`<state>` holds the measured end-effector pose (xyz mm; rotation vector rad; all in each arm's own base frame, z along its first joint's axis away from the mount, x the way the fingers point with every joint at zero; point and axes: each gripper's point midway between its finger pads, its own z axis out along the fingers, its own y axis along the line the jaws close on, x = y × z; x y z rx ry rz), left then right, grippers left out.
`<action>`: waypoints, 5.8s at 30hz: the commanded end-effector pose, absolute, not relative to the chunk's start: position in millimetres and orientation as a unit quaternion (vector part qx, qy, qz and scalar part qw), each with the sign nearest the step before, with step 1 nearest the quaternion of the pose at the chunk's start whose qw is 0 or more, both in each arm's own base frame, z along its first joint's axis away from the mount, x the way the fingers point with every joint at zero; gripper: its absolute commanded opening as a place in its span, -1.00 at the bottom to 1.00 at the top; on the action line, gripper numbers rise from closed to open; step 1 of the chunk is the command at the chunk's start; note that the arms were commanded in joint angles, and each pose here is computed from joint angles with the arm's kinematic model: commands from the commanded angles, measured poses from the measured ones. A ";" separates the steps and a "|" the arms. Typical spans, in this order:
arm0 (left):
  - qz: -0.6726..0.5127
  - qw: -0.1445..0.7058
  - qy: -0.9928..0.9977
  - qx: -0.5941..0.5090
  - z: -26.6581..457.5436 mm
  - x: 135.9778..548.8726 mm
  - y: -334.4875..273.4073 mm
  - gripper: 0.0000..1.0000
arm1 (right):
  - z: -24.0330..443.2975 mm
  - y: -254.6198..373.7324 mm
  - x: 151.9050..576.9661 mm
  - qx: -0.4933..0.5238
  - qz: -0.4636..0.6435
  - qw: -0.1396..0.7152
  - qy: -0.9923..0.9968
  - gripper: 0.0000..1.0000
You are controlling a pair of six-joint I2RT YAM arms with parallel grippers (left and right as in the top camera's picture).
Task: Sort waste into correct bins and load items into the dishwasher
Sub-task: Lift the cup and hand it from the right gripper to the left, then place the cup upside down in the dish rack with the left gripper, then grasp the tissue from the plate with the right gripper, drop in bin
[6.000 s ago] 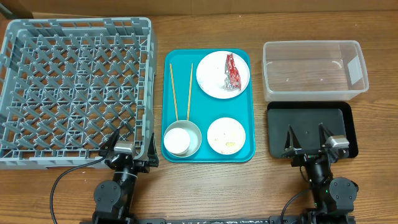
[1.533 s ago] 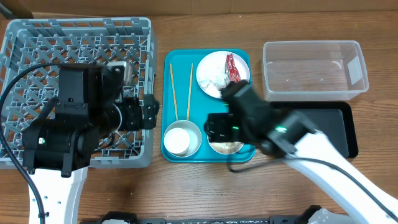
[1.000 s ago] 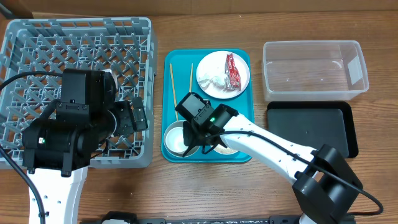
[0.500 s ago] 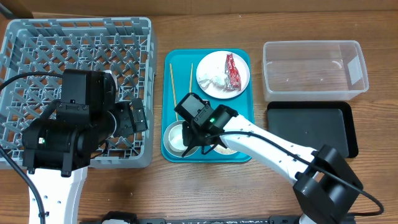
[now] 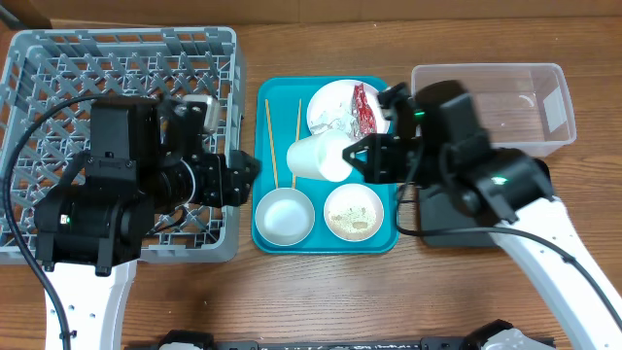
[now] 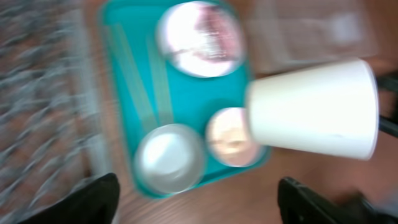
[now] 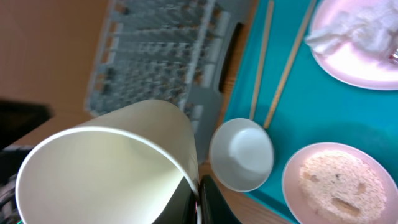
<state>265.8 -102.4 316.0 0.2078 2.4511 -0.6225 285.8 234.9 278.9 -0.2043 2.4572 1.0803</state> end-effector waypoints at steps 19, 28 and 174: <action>-0.658 0.268 0.634 0.306 412.5 229.1 -185.0 0.80 | 385.8 228.1 221.7 -0.308 0.628 0.230 0.677 -0.92; -0.659 0.266 0.632 0.310 412.6 227.1 -187.3 0.67 | 397.4 230.1 238.8 -0.290 0.620 0.256 0.682 -0.92; -0.049 0.198 0.979 0.004 291.1 282.3 -86.9 1.00 | 99.3 234.6 465.4 -0.117 0.076 0.177 0.974 0.59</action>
